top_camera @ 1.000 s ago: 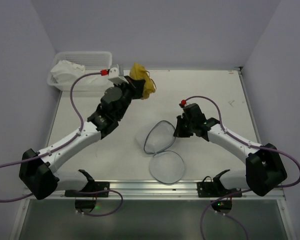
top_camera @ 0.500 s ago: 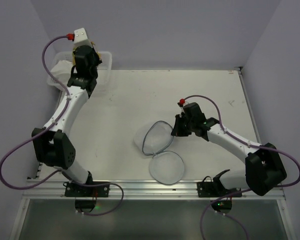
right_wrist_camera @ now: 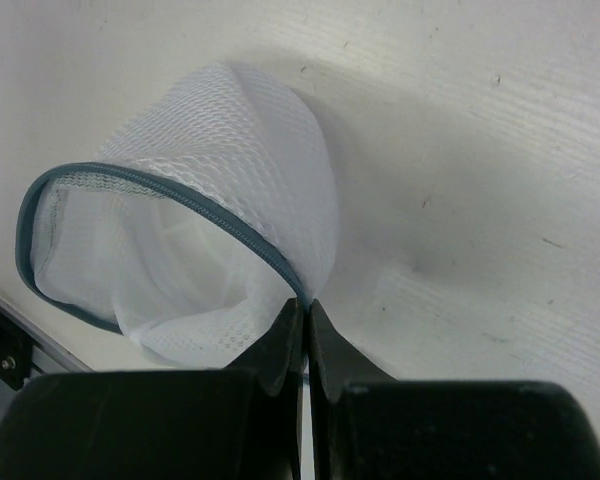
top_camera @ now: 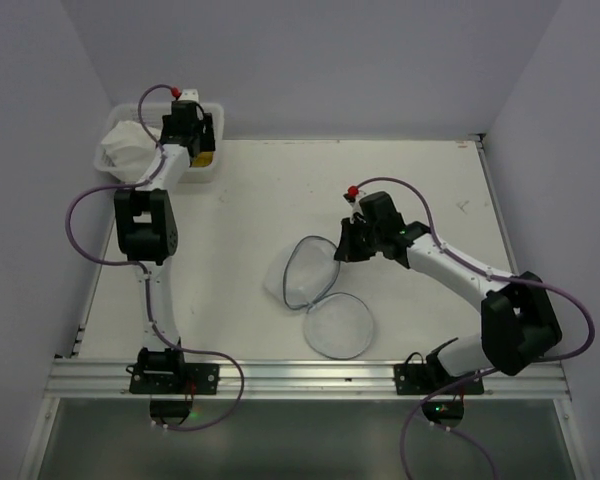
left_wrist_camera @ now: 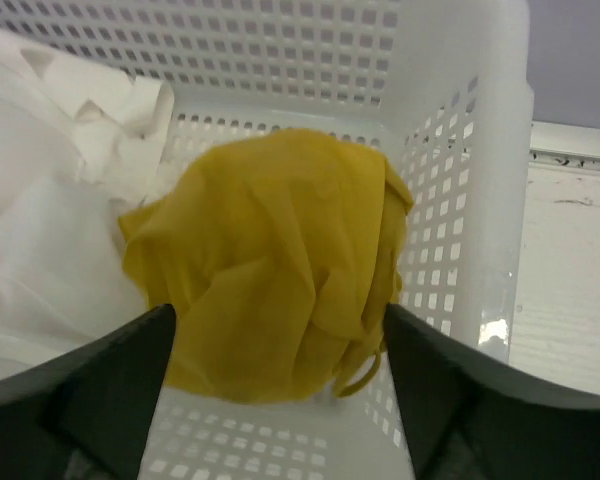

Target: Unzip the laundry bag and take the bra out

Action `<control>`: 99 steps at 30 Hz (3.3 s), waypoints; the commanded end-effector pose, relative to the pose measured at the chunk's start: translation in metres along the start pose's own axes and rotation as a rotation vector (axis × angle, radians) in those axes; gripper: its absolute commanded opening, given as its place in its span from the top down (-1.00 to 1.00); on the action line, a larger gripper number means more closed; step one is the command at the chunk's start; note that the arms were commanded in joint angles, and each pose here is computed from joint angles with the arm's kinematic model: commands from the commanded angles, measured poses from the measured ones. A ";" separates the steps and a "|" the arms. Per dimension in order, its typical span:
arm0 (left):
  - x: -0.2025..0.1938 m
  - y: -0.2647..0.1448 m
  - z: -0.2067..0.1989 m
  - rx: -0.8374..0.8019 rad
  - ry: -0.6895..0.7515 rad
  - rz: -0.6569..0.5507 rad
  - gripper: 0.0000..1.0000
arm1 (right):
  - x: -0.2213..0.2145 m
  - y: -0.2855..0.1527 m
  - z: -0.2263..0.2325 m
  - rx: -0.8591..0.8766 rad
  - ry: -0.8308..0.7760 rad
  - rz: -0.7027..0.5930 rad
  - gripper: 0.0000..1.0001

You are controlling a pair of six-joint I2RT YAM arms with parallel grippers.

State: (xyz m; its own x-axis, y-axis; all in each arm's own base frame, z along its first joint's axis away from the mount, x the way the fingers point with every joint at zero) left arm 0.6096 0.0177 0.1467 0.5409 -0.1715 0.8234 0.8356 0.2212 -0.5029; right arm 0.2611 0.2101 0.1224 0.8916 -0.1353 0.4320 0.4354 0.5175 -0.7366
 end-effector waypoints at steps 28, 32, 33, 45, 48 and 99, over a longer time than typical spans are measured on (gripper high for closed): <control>-0.167 -0.265 -0.139 -0.682 -0.269 0.318 -0.77 | 0.040 -0.019 -0.027 -0.260 0.268 -0.206 -0.27; -0.180 -0.265 -0.140 -0.679 -0.271 0.332 -0.74 | 0.007 -0.023 -0.062 -0.305 0.440 -0.193 -0.30; -0.185 -0.263 -0.140 -0.671 -0.270 0.332 -0.72 | -0.005 -0.021 -0.069 -0.306 0.484 -0.181 -0.29; -0.222 -0.253 -0.148 -0.665 -0.259 0.422 -0.19 | -0.032 0.013 -0.089 -0.230 0.687 -0.189 -0.18; -0.222 -0.253 -0.151 -0.669 -0.261 0.417 0.08 | -0.034 0.020 -0.089 -0.193 0.706 -0.194 -0.02; -0.188 -0.287 -0.321 -0.826 -0.156 0.423 1.00 | -0.003 0.031 0.042 -0.123 -0.252 -0.049 0.98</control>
State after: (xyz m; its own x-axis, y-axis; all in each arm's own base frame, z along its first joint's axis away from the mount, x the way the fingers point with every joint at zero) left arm 0.3022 -0.3238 0.0535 0.8414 -0.1260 0.5255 0.3935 -0.5236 -0.7556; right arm 0.2678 0.2289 0.1194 0.8154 0.0684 0.5748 0.5471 0.2332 -0.8039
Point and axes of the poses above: each gripper's point midway between its finger pads, its own y axis out along the fingers, its own z axis along the line the jaws close on, x = y × z, the point moved 3 cm from there along -y, back along the fingers, and after that the axes turned 12 degrees about y, right-handed, at the moved point
